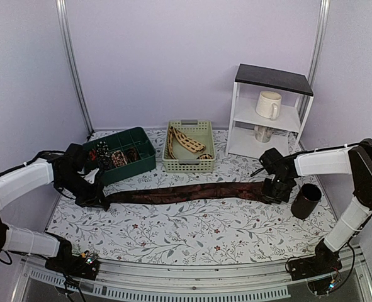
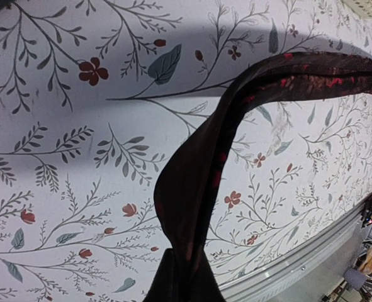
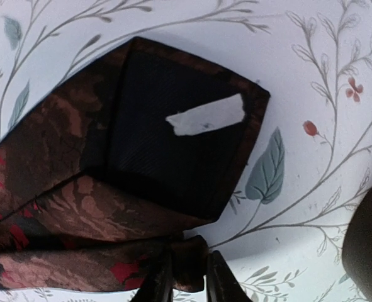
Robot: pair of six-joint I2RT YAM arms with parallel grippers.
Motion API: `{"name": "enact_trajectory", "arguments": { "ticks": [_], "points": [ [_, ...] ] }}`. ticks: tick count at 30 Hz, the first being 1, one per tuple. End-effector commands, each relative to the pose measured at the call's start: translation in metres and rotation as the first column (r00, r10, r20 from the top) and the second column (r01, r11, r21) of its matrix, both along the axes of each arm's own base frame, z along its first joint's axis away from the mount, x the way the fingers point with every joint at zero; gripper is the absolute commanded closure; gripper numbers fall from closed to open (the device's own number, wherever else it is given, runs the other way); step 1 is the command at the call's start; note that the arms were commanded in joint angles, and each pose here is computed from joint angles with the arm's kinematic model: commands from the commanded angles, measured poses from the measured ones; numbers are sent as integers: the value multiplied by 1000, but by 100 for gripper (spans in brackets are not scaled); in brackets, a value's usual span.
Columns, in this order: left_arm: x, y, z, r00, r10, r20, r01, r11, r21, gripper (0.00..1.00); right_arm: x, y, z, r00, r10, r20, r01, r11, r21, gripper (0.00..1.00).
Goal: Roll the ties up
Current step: Flatten out the tie at the center of the board.
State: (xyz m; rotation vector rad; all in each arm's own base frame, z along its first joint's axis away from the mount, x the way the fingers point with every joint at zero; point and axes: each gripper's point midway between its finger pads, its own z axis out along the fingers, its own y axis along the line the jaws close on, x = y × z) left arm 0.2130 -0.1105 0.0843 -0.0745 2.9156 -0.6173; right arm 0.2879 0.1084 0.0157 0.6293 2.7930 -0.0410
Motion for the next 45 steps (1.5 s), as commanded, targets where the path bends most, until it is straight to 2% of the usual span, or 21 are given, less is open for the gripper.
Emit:
{"name": "enact_trajectory", "arguments": {
  "ticks": [1, 3, 8, 14, 21, 24, 28, 31, 34, 38, 42, 45],
  "points": [
    [4, -3, 4, 1000, -9, 23, 9, 1000, -27, 100, -11, -9, -9, 999, 14, -36, -15, 999, -30, 94],
    [6, -5, 8, 999, -13, 34, 14, 999, -38, 100, -7, -11, 5, 1000, 26, -11, -27, 999, -47, 100],
    [6, -10, 16, 999, -14, 32, 16, 997, -74, 100, 9, -23, 48, 996, 49, 77, -38, 991, -132, 100],
    [1, -8, 10, 1000, -7, -3, 6, 998, -61, 100, 34, -32, 69, 986, 112, 126, -89, 980, -175, 100],
    [-1, 1, -5, 998, 2, -63, -2, 1000, 8, 100, 62, -43, 64, 977, 153, 147, -129, 979, -158, 100],
    [5, 13, -9, 998, 31, -59, -26, 996, 85, 100, 66, -36, 54, 973, 188, 131, -174, 978, -114, 100],
    [6, 17, -19, 995, 48, -86, -38, 992, 117, 100, 63, -35, 40, 976, 199, 93, -189, 976, -108, 100],
    [4, 14, -27, 994, 39, -106, -27, 994, 106, 92, 66, -39, 34, 974, 210, 80, -200, 972, -121, 99],
    [7, 22, -35, 992, 62, -106, -44, 986, 159, 88, 74, -42, 32, 973, 219, 80, -208, 970, -126, 98],
    [10, 22, -40, 990, 70, -122, -49, 984, 170, 76, 78, -36, 26, 970, 235, 68, -228, 969, -97, 97],
    [19, 26, -33, 992, 96, -85, -78, 978, 193, 72, 75, -36, 21, 973, 228, 46, -223, 971, -92, 96],
    [32, 41, -19, 992, 128, -17, -118, 953, 278, 69, 73, -38, 19, 975, 222, 29, -218, 971, -99, 96]
  ]
}}
